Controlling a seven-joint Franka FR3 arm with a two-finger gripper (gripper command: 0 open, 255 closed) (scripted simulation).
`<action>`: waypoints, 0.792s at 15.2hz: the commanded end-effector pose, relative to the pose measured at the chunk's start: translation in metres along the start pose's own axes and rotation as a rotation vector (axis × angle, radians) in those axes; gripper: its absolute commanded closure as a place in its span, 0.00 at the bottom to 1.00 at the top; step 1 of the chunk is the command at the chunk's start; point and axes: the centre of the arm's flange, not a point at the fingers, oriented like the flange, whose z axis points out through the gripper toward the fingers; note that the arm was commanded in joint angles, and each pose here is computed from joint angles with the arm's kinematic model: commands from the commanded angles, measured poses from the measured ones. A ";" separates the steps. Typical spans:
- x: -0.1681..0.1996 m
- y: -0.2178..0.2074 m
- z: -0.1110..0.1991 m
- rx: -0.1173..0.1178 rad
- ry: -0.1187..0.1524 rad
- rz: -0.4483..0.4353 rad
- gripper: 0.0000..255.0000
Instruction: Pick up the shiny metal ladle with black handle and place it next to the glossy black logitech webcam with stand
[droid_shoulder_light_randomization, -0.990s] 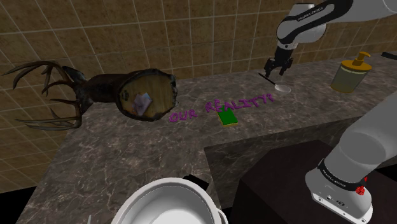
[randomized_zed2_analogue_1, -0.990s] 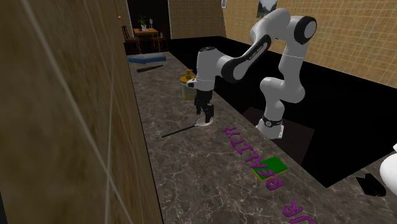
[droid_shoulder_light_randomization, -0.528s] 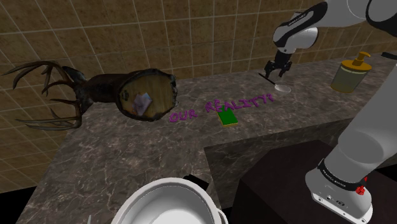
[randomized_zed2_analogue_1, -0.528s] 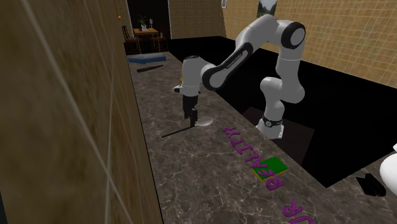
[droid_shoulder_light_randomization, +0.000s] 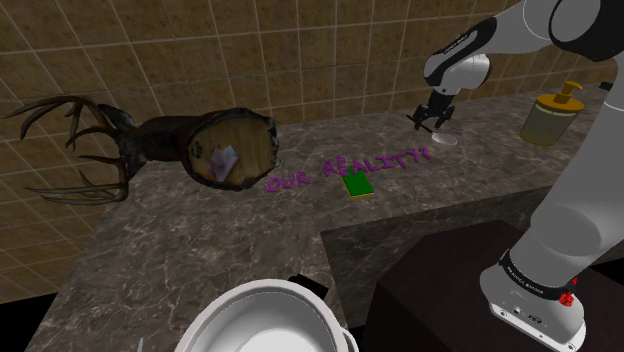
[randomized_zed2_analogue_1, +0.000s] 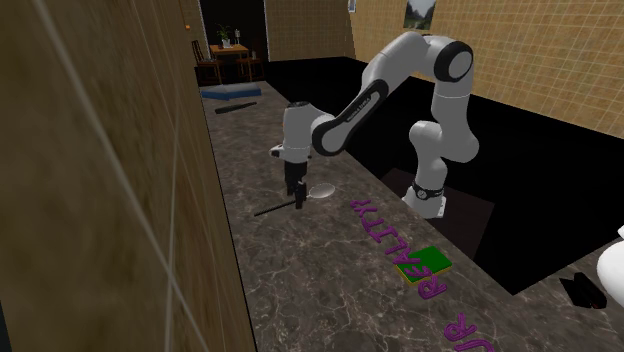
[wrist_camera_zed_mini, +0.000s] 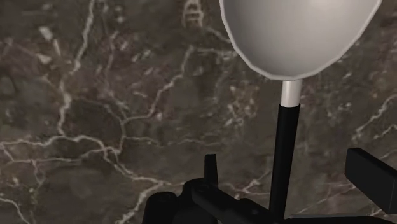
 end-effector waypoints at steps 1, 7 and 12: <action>0.000 -0.001 0.003 0.000 0.001 0.000 0.00; 0.000 -0.001 0.003 0.000 0.001 0.000 0.00; 0.001 -0.001 0.004 0.000 0.001 0.000 1.00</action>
